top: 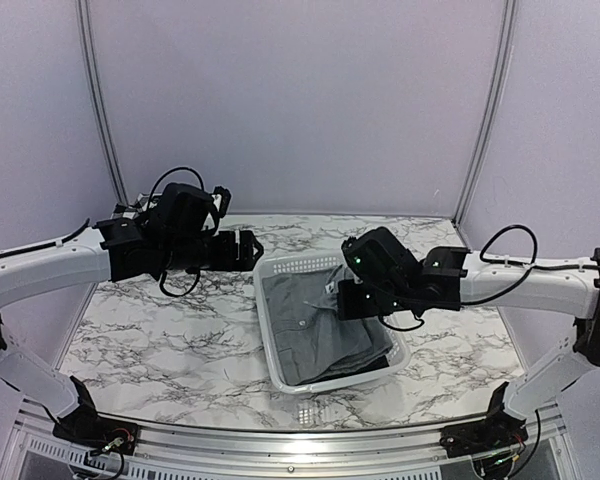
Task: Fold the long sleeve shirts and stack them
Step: Pick up the square-folded shirt from the bin, then pass from the right arm to the left
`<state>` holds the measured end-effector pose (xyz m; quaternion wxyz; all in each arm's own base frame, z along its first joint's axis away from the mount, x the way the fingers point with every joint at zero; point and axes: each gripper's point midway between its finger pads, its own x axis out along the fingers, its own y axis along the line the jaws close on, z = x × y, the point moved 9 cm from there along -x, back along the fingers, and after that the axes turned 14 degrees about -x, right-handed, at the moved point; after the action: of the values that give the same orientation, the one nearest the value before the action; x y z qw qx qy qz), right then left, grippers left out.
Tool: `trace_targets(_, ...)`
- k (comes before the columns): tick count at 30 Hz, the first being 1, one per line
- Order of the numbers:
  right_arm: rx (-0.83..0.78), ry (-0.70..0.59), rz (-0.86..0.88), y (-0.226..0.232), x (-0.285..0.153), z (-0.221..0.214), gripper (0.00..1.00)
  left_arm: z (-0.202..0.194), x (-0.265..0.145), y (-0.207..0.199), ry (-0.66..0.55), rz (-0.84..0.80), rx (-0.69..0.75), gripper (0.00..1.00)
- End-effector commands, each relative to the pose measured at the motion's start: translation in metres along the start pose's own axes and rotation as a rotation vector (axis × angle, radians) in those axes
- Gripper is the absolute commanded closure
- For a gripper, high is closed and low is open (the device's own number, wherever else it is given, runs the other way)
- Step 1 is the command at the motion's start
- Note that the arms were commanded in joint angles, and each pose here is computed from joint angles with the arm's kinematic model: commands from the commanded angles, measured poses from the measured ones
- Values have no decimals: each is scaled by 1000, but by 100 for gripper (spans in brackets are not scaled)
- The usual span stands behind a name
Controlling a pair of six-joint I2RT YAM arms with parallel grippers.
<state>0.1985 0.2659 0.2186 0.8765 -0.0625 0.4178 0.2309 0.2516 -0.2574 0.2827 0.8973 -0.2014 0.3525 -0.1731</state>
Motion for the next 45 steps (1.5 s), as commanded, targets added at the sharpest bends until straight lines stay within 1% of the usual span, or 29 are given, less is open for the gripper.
trace_targets(1, -39, -208, 139, 25, -18, 56, 100, -4, -16, -4, 27, -122, 15, 2)
trace_targets(5, -67, -285, 218, 43, -23, 89, 100, -17, -20, -9, 88, -272, 29, 1)
trace_targets(8, -53, -332, 298, 54, -23, 110, 100, -23, -23, -11, 99, -349, 16, 1)
trace_targets(13, -45, -384, 434, 74, -25, 142, 100, -31, -16, -15, 103, -352, 21, 1)
trace_targets(16, -53, -402, 479, 83, -27, 154, 100, -31, -10, -23, 88, -378, 6, 1)
trace_targets(20, -60, -410, 487, 87, -30, 162, 100, -34, 1, -30, 73, -371, -26, 1)
trace_targets(23, -58, -419, 484, 86, -33, 163, 100, -30, 13, -29, 22, -288, -48, 1)
trace_targets(25, -55, -429, 466, 83, -37, 164, 100, -28, 17, -32, 5, -276, -56, 3)
trace_targets(27, -52, -433, 459, 81, -39, 165, 100, -26, 18, -38, -19, -300, -65, 6)
trace_targets(29, -52, -437, 459, 79, -41, 163, 100, -23, 19, -44, -36, -330, -76, 16)
trace_targets(30, -50, -438, 454, 78, -42, 162, 100, -23, 20, -46, -40, -345, -80, 23)
trace_targets(31, -46, -436, 444, 75, -41, 161, 100, -22, 20, -48, -48, -349, -83, 34)
trace_targets(33, -40, -436, 426, 69, -43, 158, 100, -17, 20, -50, -74, -341, -84, 64)
trace_targets(34, -36, -437, 419, 64, -44, 157, 100, -14, 20, -51, -92, -331, -86, 84)
trace_targets(35, -27, -442, 398, 58, -45, 156, 98, -11, 18, -51, -111, -321, -86, 96)
trace_targets(36, -18, -447, 370, 52, -47, 155, 93, -7, 15, -51, -138, -310, -85, 100)
trace_targets(38, -9, -447, 314, 39, -49, 152, 79, 3, 6, -52, -190, -298, -78, 100)
trace_targets(40, -10, -440, 262, 26, -52, 147, 66, 15, -5, -57, -244, -301, -65, 100)
trace_targets(42, -2, -422, 215, 11, -53, 142, 58, 29, -17, -65, -289, -309, -32, 100)
trace_targets(45, 16, -406, 147, -14, -56, 129, 43, 53, -38, -80, -364, -343, -5, 100)
